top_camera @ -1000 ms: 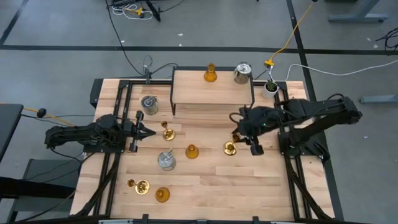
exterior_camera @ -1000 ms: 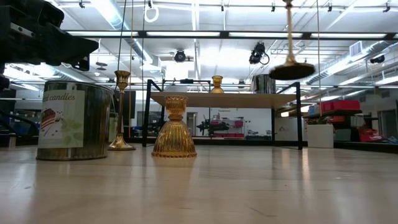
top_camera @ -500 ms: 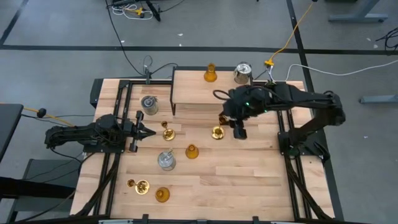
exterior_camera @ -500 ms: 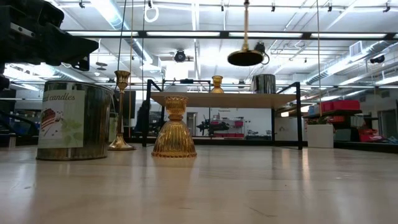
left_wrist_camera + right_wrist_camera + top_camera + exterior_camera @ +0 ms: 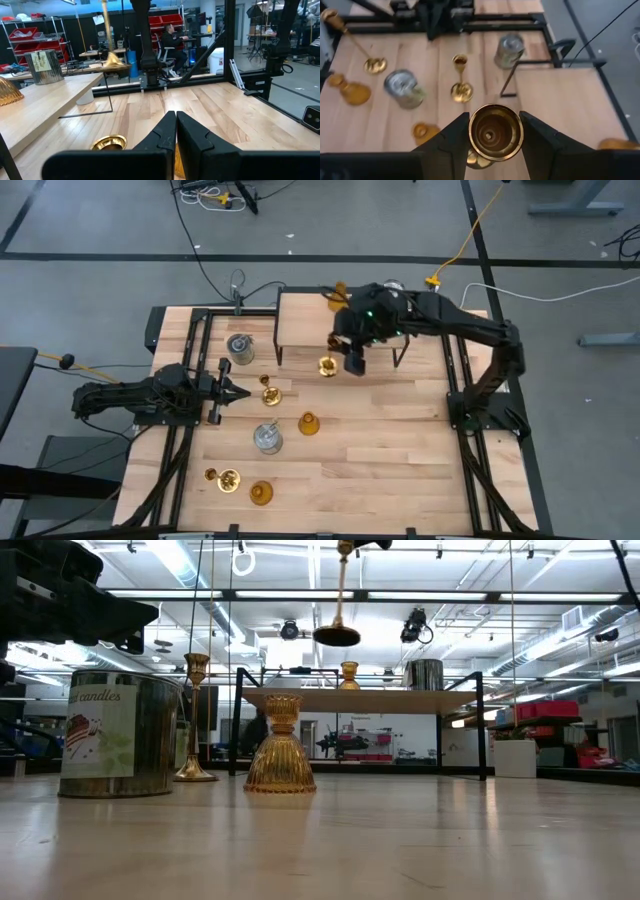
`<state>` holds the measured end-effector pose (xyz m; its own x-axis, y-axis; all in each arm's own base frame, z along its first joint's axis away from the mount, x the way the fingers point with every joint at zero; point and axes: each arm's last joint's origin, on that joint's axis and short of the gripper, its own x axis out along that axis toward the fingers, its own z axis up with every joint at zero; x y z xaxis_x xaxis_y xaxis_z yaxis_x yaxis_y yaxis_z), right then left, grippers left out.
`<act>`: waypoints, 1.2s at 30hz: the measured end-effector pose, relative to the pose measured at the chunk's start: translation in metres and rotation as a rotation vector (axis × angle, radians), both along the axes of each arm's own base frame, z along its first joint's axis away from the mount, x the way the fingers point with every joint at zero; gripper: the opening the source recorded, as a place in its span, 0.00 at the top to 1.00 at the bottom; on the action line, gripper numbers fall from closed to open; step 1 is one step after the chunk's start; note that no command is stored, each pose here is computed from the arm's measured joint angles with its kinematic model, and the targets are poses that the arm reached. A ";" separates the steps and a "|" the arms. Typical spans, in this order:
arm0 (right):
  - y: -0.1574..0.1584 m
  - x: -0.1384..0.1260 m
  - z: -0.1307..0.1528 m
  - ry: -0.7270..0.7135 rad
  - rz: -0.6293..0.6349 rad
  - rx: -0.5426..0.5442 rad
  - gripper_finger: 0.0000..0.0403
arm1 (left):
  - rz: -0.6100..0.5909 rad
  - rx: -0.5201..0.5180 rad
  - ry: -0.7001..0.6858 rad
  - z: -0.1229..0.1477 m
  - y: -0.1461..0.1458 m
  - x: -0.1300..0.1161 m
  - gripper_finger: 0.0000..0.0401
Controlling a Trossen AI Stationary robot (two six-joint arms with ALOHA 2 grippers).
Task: Pick & Place candle stick holders
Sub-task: Put the middle gold candle holder on the shelf
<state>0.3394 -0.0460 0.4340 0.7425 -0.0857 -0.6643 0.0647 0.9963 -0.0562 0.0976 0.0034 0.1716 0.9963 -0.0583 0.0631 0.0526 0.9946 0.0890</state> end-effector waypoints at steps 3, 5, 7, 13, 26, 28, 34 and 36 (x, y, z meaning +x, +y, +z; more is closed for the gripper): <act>-0.011 0.009 0.004 -0.022 -0.027 -0.004 0.63 | 0.000 0.000 0.000 0.000 0.000 0.000 0.95; -0.020 0.015 0.004 -0.026 -0.047 -0.004 0.63 | 0.000 0.000 0.000 0.000 0.000 0.000 0.95; -0.028 0.019 0.002 -0.025 -0.068 -0.006 0.63 | 0.000 0.000 0.000 0.000 0.000 0.000 0.95; -0.054 0.027 -0.010 -0.001 -0.147 0.017 0.63 | 0.001 0.000 0.000 0.000 0.000 0.000 0.95; -0.101 0.019 -0.018 -0.017 -0.391 0.062 0.63 | 0.000 0.000 -0.001 0.000 0.000 0.000 0.95; -0.103 0.018 -0.018 -0.017 -0.397 0.063 0.63 | 0.000 0.000 0.000 0.000 0.000 0.000 0.95; -0.112 0.014 -0.018 -0.023 -0.434 0.079 0.63 | 0.000 0.000 0.000 0.000 0.000 0.000 0.95; -0.115 0.013 -0.018 -0.023 -0.442 0.080 0.63 | 0.000 0.000 0.000 0.000 0.000 0.000 0.95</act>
<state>0.3523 -0.1606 0.4160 0.6608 -0.3473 -0.6653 0.4856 0.8738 0.0262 0.0976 0.0034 0.1717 0.9963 -0.0583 0.0633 0.0526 0.9946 0.0892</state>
